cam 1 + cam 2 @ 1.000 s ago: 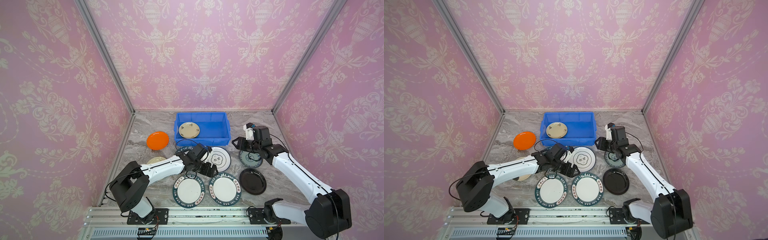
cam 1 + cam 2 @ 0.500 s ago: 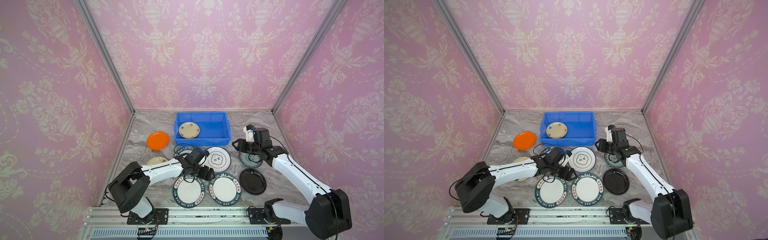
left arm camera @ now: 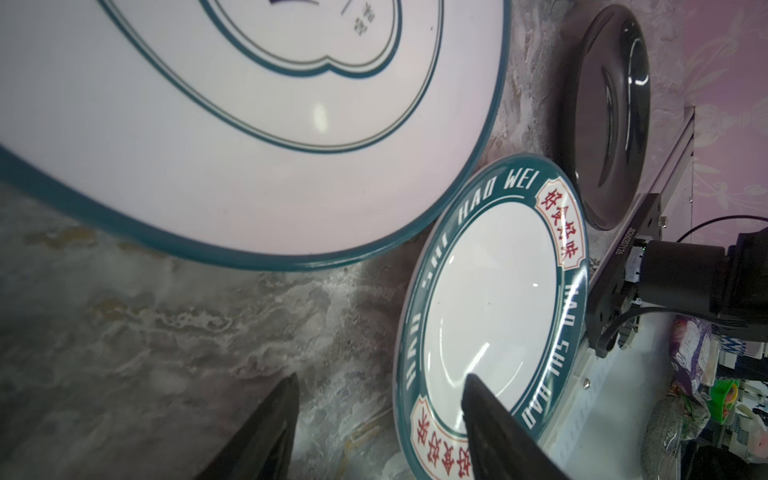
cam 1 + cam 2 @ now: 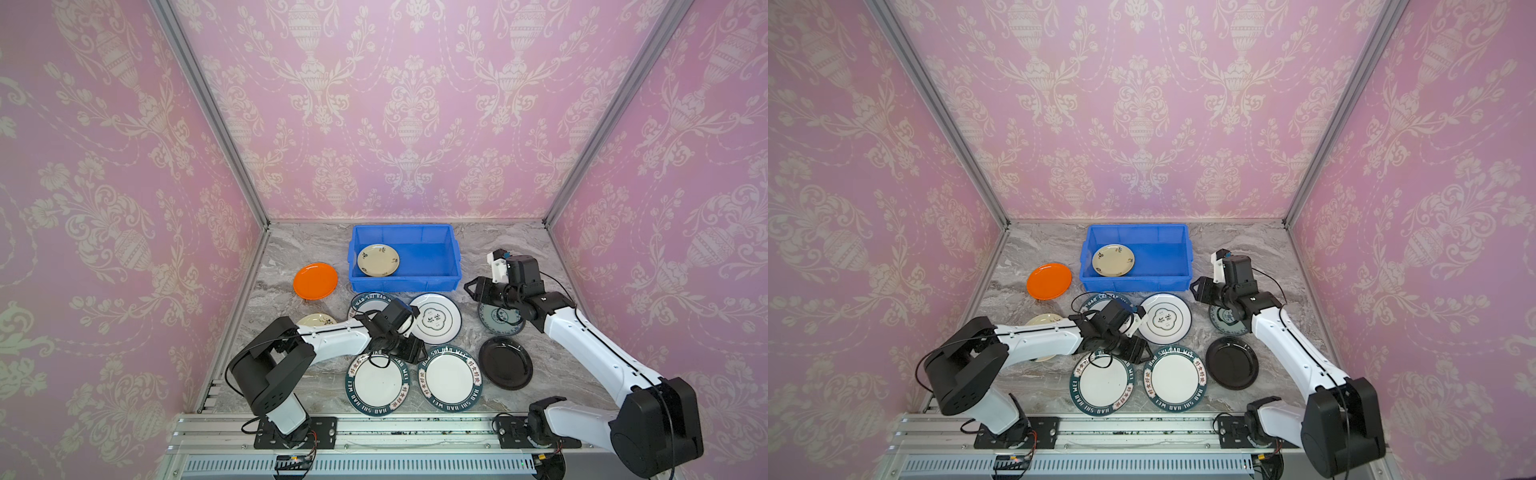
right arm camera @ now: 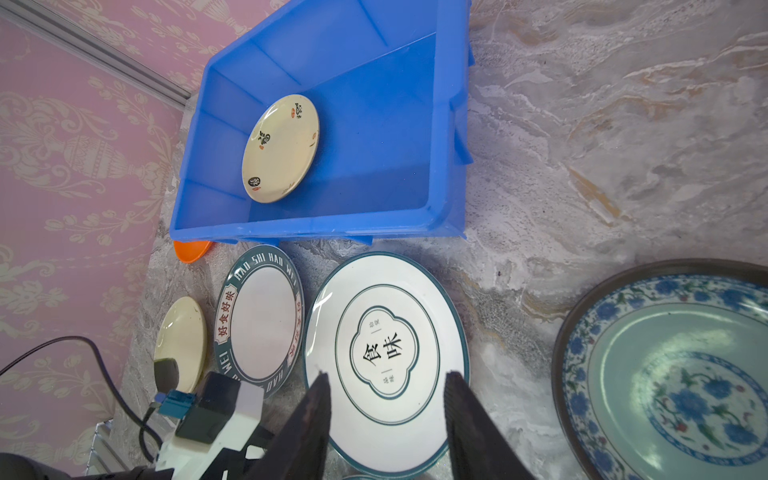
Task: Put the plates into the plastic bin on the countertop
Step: 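Move the left gripper to the green-rimmed white plate while the right withdraws, then close the left gripper on the rim of the green-rimmed white plate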
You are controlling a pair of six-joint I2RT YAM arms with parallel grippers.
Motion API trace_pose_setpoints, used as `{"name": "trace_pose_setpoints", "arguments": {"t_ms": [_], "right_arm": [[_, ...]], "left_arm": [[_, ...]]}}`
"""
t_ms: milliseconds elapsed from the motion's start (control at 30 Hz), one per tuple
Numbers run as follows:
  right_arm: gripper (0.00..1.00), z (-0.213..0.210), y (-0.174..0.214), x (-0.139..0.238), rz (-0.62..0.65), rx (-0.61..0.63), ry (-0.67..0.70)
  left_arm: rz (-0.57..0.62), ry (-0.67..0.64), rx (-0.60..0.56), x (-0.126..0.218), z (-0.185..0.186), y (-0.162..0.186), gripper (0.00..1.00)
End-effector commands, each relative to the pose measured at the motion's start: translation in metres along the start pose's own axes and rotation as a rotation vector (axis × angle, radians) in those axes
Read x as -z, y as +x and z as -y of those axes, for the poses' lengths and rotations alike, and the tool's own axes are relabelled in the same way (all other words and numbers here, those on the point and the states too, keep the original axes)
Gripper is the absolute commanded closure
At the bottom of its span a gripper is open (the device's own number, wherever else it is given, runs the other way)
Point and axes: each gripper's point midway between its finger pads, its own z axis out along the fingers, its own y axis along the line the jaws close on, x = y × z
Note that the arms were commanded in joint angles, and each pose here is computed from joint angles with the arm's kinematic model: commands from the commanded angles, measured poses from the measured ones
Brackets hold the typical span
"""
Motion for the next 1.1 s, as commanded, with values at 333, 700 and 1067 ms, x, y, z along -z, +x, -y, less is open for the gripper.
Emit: {"name": "trace_pose_setpoints", "arguments": {"t_ms": [333, 700, 1067], "right_arm": [[0.54, 0.012, 0.006, 0.002, -0.003, -0.01, 0.04], [0.54, 0.016, 0.008, -0.001, -0.017, -0.018, 0.041], [0.54, 0.022, 0.008, 0.001, -0.011, -0.02, 0.055]], "left_arm": [[-0.08, 0.088, -0.005, -0.021, 0.017, 0.001, 0.6], [-0.105, 0.115, 0.029, -0.032, 0.015, 0.008, 0.68], [-0.123, 0.122, 0.036, -0.039, 0.013, 0.01, 0.85]]}}
